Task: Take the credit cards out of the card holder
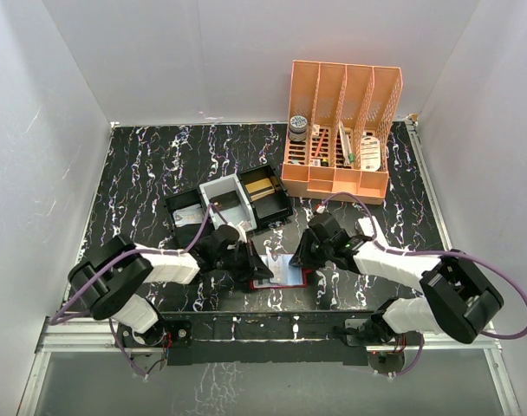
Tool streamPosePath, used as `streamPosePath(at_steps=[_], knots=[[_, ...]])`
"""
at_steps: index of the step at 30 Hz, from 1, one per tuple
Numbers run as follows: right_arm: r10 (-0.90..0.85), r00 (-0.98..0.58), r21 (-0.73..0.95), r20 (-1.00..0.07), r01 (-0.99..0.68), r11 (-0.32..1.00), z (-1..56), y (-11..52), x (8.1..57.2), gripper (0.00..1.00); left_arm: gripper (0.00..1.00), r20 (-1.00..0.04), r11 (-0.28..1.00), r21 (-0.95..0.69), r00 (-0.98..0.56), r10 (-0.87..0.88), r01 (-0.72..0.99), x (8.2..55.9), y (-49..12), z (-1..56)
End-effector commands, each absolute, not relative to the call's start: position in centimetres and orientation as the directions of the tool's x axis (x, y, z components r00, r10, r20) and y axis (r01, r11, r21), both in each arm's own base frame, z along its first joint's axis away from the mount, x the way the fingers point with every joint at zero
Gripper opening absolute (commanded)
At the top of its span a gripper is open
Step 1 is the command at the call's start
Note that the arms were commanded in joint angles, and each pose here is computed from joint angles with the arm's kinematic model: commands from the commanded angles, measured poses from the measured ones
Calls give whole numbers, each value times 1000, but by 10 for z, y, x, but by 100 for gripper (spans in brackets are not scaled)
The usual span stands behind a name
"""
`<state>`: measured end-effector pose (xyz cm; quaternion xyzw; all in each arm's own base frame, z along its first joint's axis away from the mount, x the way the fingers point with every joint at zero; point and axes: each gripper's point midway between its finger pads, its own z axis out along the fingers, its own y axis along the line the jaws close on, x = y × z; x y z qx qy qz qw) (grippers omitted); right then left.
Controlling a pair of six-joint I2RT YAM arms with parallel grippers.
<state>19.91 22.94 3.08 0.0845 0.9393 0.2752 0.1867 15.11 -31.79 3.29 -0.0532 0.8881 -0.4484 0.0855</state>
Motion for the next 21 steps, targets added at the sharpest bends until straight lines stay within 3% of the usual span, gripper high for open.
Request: streamPosePath(at_steps=[1, 10, 19, 21], knots=[[259, -900, 559, -351, 21, 829, 43, 227, 203, 17, 0, -188, 649, -760, -968, -164, 37, 155, -303, 41], [238, -888, 753, -394, -163, 637, 108, 270, 206, 24, 0, -205, 659, -747, -973, -107, 85, 156, -307, 41], [213, -946, 673, -244, -7, 740, 41, 260, 194, 19, 0, -201, 650, -756, -973, -114, 80, 157, -309, 44], [214, -952, 652, -219, 21, 758, 28, 255, 189, 19, 8, -192, 643, -762, -975, -115, 74, 156, -311, 43]])
